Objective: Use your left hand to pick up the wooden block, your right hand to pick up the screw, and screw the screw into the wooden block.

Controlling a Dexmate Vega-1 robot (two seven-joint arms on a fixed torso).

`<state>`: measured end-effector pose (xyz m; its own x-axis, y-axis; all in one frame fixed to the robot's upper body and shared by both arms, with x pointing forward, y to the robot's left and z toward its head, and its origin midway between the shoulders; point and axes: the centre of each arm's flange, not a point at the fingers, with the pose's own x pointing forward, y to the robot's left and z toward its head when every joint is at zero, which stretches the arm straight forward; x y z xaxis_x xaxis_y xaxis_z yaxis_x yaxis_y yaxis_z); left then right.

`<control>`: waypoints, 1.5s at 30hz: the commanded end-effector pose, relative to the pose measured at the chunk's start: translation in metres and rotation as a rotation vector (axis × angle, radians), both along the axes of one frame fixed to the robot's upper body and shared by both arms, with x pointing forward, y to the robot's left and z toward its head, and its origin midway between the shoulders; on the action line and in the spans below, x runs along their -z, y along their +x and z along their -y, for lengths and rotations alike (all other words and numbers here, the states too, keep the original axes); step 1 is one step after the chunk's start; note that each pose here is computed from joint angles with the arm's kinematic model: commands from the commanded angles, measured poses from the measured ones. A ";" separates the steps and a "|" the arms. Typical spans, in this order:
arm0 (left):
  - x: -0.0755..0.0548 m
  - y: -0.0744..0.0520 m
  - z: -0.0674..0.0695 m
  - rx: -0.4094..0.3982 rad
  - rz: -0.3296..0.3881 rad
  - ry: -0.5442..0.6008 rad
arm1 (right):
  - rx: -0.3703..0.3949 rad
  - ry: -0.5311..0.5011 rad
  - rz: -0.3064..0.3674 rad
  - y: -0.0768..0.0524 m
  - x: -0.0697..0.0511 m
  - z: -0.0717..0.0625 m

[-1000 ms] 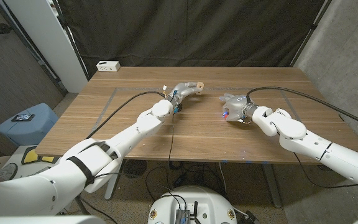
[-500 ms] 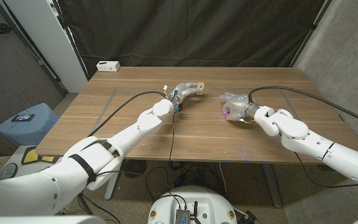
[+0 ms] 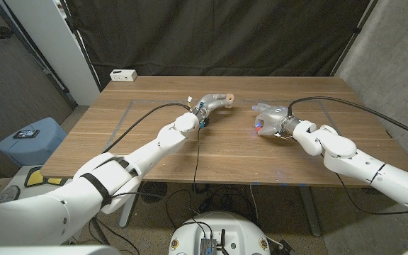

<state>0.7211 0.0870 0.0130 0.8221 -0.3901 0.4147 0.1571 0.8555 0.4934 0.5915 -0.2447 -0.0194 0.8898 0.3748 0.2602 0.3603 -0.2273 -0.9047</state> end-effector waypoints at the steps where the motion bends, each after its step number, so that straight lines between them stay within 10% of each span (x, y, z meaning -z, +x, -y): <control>1: 0.000 0.001 0.004 0.019 0.000 0.006 | -0.030 0.126 0.000 -0.007 -0.012 0.005; 45: 0.004 -0.003 0.023 0.097 0.011 0.005 | -0.128 0.598 -0.006 -0.022 -0.046 0.029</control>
<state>0.7187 0.0713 0.0079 0.7888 -0.4518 0.4168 0.2162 0.8386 0.5000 0.5715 -0.2705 0.0198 0.8612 0.2884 0.4184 0.3535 0.2515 -0.9010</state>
